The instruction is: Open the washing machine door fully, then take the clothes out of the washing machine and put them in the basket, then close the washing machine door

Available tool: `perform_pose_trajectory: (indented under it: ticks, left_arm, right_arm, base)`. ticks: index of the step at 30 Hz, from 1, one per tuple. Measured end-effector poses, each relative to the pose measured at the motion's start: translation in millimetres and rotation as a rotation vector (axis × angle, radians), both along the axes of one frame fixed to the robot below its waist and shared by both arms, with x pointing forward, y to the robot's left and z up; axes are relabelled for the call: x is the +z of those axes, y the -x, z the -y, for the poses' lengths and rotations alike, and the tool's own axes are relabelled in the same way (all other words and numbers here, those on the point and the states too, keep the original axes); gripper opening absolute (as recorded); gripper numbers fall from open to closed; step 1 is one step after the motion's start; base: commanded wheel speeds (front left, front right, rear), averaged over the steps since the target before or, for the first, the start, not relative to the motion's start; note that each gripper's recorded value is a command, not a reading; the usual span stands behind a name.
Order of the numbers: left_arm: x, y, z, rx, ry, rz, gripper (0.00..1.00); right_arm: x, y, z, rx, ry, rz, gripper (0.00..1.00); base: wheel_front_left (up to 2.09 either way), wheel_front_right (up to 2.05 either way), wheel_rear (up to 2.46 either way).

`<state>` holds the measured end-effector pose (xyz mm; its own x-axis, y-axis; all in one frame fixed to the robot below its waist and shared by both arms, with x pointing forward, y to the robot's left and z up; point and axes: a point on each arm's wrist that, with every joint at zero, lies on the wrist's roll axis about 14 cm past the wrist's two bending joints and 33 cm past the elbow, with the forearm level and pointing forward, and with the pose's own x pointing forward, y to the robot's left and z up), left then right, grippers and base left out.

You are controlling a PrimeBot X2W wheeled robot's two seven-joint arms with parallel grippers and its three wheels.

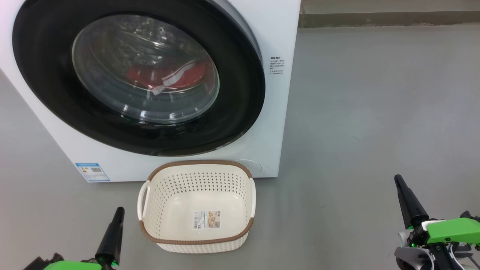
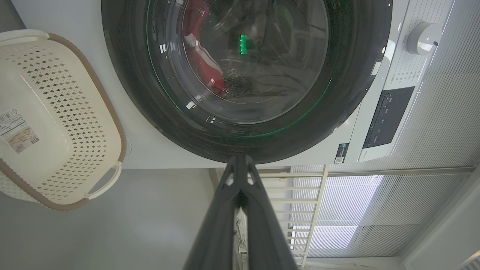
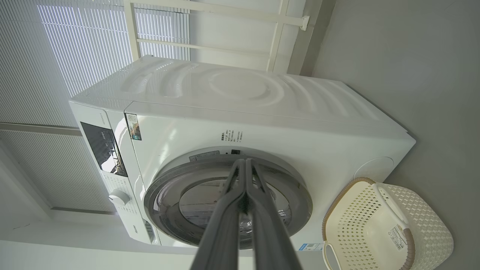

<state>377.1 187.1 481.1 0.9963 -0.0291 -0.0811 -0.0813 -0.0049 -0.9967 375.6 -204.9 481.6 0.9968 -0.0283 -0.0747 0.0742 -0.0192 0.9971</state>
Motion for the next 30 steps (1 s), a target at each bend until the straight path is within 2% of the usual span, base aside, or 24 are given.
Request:
perform_pose_trajectory:
  ticks: [30]
  left_arm:
    - [0.0,0.0,0.0,0.0,0.0,0.0,0.0]
  right_arm:
    - [0.0,0.0,0.0,0.0,0.0,0.0,0.0]
  base:
    - [0.0,0.0,0.0]
